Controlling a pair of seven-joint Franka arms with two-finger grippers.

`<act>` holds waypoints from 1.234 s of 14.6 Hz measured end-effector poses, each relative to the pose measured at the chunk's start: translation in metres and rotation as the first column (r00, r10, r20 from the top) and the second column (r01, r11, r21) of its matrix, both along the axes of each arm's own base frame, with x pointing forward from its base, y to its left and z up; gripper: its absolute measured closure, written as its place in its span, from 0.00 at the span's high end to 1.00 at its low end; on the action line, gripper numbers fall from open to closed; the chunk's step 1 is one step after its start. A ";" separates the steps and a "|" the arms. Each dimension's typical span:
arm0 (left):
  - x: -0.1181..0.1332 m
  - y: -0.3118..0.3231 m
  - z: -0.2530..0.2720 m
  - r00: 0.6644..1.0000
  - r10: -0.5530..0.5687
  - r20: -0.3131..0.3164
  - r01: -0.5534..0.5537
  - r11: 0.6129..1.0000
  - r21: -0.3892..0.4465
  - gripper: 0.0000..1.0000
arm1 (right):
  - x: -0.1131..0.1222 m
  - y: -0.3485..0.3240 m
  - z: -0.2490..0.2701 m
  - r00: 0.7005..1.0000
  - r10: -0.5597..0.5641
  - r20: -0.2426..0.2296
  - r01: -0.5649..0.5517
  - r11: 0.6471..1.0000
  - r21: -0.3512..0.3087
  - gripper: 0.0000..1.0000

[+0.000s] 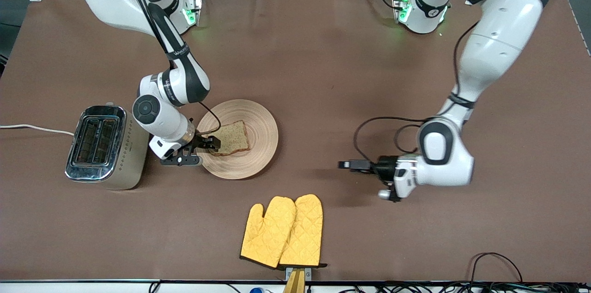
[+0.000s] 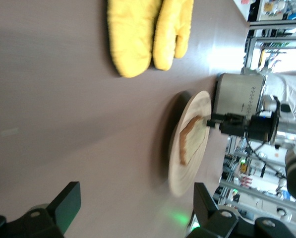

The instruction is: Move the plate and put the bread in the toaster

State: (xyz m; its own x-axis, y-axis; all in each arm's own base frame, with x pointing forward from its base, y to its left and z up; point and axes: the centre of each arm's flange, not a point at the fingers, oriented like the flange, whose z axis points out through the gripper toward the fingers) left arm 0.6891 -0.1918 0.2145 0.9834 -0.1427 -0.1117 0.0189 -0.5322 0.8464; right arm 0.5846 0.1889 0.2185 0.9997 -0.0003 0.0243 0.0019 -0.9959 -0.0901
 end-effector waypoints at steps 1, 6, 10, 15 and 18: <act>0.003 0.031 0.005 1.000 -0.018 0.000 0.018 1.000 0.021 1.00 | 0.001 -0.002 0.000 1.000 -0.003 0.001 0.003 1.000 -0.001 0.79; 0.008 0.155 0.033 0.996 -0.071 0.050 0.061 0.982 0.178 1.00 | -0.001 -0.004 0.000 0.999 -0.004 -0.049 0.004 1.000 -0.011 0.78; 0.009 0.181 0.106 0.970 -0.200 0.136 0.124 0.894 0.430 1.00 | -0.003 -0.002 0.003 0.997 -0.011 -0.079 0.010 1.000 -0.015 0.78; -0.028 0.182 0.254 0.958 -0.263 0.110 0.119 0.719 0.684 1.00 | -0.005 0.005 0.011 0.992 -0.004 -0.129 0.001 1.000 -0.024 0.78; -0.052 0.177 0.322 0.959 -0.238 0.152 0.048 0.666 0.744 1.00 | -0.006 0.008 0.011 0.990 -0.022 -0.136 0.018 0.999 -0.027 0.78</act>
State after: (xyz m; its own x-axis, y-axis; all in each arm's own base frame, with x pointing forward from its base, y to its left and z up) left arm 0.6369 -0.0144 0.5366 0.9677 -0.2505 -0.0295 -0.2430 -0.9572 0.1570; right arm 0.5790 0.1964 0.2299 0.9935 -0.0213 -0.1120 -0.0284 -0.9976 -0.0625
